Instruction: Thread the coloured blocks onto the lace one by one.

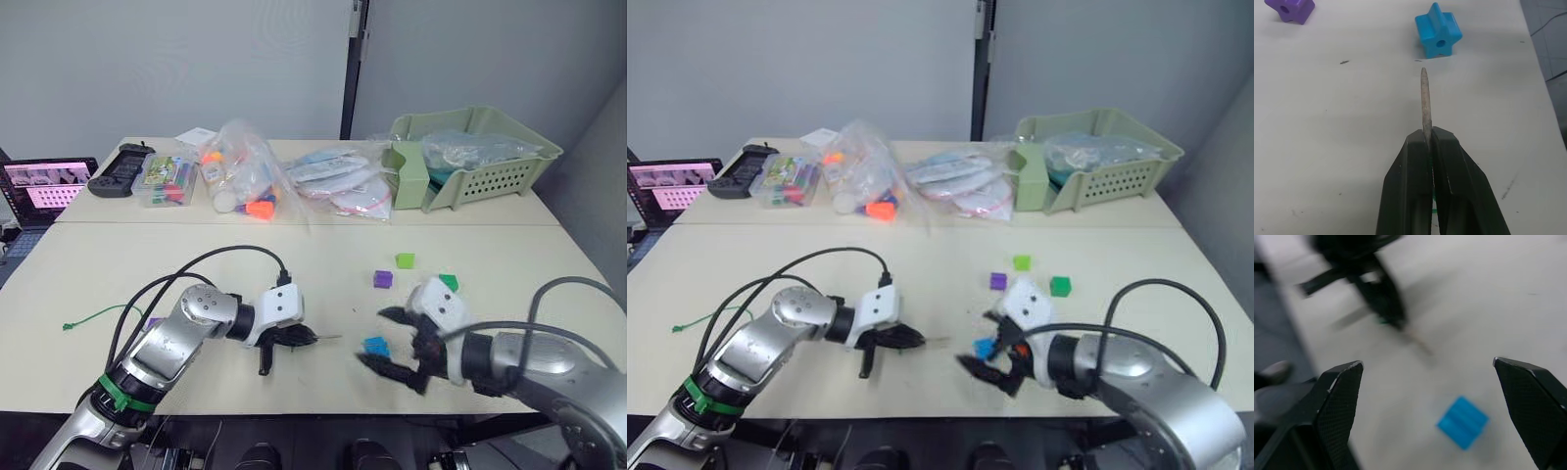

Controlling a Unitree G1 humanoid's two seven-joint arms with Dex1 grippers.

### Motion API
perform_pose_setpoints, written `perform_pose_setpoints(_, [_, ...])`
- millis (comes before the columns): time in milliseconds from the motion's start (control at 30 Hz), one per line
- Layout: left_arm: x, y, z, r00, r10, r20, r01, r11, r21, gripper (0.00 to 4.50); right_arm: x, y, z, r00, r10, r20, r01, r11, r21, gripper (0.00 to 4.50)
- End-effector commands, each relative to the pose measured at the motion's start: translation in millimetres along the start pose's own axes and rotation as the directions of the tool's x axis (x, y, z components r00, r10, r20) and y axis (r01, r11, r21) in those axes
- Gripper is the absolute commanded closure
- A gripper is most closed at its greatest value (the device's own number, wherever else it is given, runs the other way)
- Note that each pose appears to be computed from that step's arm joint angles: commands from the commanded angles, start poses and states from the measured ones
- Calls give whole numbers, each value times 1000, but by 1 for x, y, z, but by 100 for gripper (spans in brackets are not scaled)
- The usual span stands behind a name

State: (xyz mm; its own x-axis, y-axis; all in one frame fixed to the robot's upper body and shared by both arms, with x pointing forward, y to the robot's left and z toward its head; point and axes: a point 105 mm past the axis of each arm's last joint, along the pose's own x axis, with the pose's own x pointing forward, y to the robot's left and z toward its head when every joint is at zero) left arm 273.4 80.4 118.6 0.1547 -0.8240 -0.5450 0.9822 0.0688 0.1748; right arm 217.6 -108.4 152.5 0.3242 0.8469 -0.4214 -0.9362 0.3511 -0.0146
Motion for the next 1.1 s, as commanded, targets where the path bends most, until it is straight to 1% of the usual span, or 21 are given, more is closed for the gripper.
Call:
perform_pose_setpoints(33, [-8,-2,14,1000,-8,24,7,999,43,450,6,-18,-10,993,116,-15,-117,979,-168,2])
perform_pose_setpoints(100, [-9,-3,13,1000,-9,18,8,999,41,450,11,-30,-24,987,130,-91,-150,950,-273,2])
perform_pose_setpoints(200, [-11,-6,12,1000,-9,14,9,999,34,450,19,-53,-41,980,124,-156,-177,902,-395,2])
perform_pose_setpoints(300, [-12,-8,11,1000,-4,6,3,1000,26,450,22,-62,-49,974,153,-165,-210,884,-418,2])
perform_pose_setpoints(400, [-14,-10,9,1000,3,1,-3,1000,19,450,23,-66,-51,973,171,-156,-221,887,-406,2])
perform_pose_setpoints(500, [-14,-10,9,1000,7,-2,-7,1000,16,450,22,-68,-53,971,182,-152,-229,889,-396,82])
perform_pose_setpoints(633, [-14,-10,9,1000,9,-2,-9,1000,16,450,21,-68,-53,971,195,-140,-234,896,-378,228])
perform_pose_setpoints(667, [-13,-9,9,1000,9,-2,-9,1000,17,450,21,-68,-53,971,196,-138,-234,898,-373,253])
perform_pose_setpoints(700, [-13,-9,9,1000,9,-2,-9,1000,18,450,21,-69,-53,971,197,-136,-234,899,-370,293])
perform_pose_setpoints(733, [-12,-9,10,1000,7,1,-7,1000,23,450,22,-69,-51,974,191,-123,-224,904,-364,316])
perform_pose_setpoints(800, [-9,-8,12,1000,5,5,-5,1000,30,450,28,-68,-44,979,184,-87,-203,915,-348,316])
perform_pose_setpoints(867, [-4,-7,15,1000,10,1,-10,999,36,450,40,-65,-38,984,167,-62,-178,928,-327,316])
perform_pose_setpoints(967, [0,-5,16,1000,14,-8,-13,999,39,450,48,-61,-36,986,151,-67,-165,935,-315,316])
perform_pose_setpoints(1100, [8,-5,8,995,16,-96,-13,999,34,450,61,-53,-44,985,137,-105,-162,940,-299,316])
